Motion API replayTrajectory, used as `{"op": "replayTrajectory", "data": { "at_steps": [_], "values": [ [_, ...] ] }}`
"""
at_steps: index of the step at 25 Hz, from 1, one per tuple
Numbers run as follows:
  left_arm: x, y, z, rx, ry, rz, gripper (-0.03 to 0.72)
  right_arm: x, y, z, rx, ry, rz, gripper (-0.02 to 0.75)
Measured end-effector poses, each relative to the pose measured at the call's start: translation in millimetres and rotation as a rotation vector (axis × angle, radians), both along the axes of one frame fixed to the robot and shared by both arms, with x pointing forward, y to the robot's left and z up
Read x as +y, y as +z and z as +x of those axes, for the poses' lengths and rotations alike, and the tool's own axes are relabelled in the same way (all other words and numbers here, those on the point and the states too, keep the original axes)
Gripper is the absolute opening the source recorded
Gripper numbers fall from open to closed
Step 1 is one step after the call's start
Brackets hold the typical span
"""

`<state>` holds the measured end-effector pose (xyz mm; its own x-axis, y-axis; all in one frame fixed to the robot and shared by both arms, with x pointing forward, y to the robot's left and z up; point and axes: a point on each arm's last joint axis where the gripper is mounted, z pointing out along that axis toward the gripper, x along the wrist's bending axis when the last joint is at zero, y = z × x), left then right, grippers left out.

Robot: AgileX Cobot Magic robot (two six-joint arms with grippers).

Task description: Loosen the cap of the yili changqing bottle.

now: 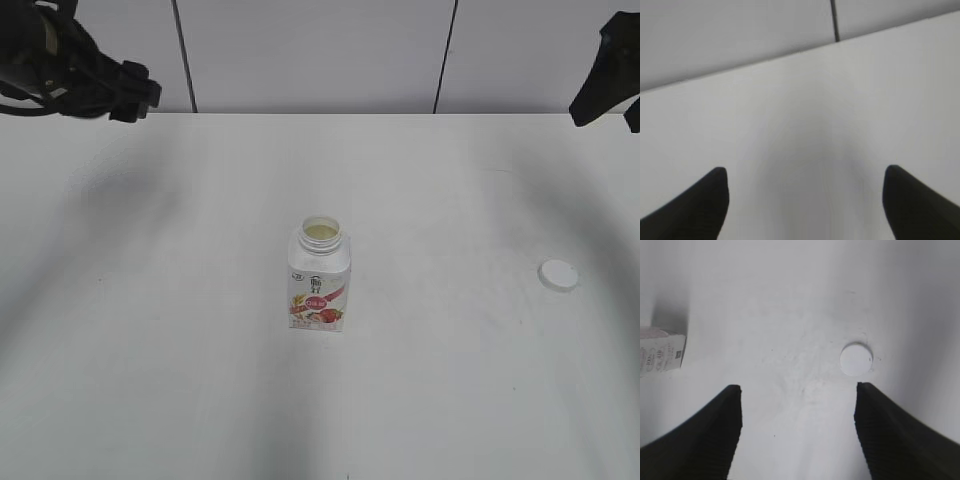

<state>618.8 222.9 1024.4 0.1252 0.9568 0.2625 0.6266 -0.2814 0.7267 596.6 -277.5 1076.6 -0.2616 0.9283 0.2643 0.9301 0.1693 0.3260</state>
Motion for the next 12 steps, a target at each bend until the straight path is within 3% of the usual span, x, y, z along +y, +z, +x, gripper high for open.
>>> {"op": "replayTrajectory", "data": {
  "at_steps": [5,8,12],
  "values": [
    [-14,37,-25,0.104,0.075,-0.132,0.568,1,5,-2,0.002,-0.005,0.016,0.554],
    [-3,59,-45,0.174,0.165,-0.141,0.54,0,9,-4,0.005,-0.038,0.011,0.554],
    [23,65,-70,0.348,0.31,-0.072,0.509,-1,31,-18,-0.041,-0.085,0.001,0.554]
  ]
}}
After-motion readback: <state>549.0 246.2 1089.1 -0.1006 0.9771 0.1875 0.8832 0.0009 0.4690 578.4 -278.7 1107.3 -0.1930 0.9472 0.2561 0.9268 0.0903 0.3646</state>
